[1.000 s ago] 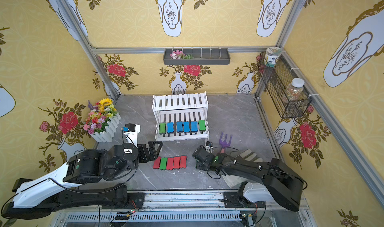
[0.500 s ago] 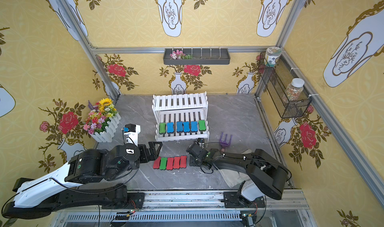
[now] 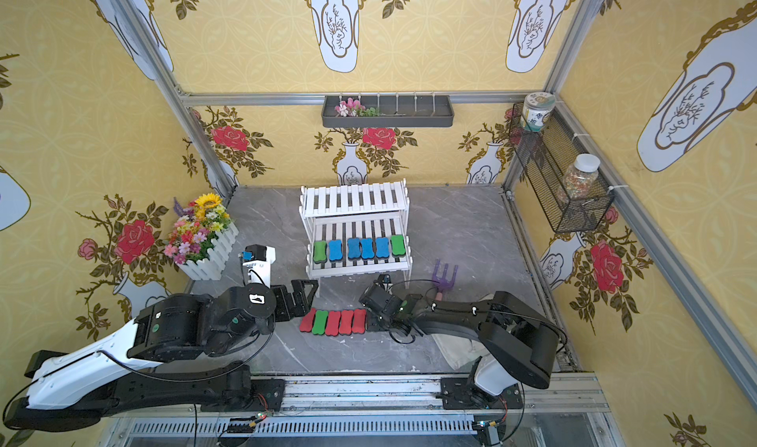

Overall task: Remove the whiteboard erasers from the shelf
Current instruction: Move the whiteboard eraser to the center of the board, then pick up the whiteboard eraser from the shelf, then place the whiteboard eraser at the center of the board.

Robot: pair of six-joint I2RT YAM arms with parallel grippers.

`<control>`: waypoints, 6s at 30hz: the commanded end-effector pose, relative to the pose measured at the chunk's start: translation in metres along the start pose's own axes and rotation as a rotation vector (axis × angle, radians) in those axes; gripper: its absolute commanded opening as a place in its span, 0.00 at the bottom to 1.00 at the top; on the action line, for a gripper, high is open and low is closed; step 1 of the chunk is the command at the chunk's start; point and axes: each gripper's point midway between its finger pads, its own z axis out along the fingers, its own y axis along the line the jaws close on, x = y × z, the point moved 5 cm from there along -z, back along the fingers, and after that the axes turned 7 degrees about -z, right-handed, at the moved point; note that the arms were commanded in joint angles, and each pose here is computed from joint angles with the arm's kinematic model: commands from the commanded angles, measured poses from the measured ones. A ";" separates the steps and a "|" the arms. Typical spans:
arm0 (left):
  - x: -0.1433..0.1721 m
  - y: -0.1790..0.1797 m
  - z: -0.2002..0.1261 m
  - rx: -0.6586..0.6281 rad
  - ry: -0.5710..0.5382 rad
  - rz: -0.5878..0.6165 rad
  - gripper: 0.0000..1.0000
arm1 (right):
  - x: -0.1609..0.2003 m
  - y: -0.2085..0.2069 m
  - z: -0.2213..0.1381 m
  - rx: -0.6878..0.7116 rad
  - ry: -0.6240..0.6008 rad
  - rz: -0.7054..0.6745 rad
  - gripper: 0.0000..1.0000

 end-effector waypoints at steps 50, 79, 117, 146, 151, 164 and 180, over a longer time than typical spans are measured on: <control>0.004 -0.055 0.191 -0.196 0.038 0.056 0.64 | 0.002 -0.063 -0.165 0.032 -0.491 0.172 0.47; -0.024 0.007 0.220 -0.441 -0.009 0.047 0.61 | 0.005 -0.073 -0.179 0.014 -0.528 0.176 0.48; -0.021 0.027 0.249 -0.529 0.020 0.113 0.58 | 0.010 -0.079 -0.182 0.002 -0.530 0.204 0.48; 0.081 -0.049 0.152 -0.309 0.084 0.088 0.41 | 0.003 -0.093 -0.212 0.023 -0.626 0.258 0.48; 0.146 -0.062 0.176 -0.308 0.196 0.137 0.41 | -0.006 -0.097 -0.240 0.038 -0.688 0.269 0.48; 0.199 -0.089 0.252 -0.258 0.420 0.230 0.39 | -0.003 -0.115 -0.268 0.042 -0.735 0.319 0.48; 0.210 -0.085 0.277 -0.267 0.531 0.266 0.59 | 0.001 -0.123 -0.267 0.093 -0.733 0.355 0.53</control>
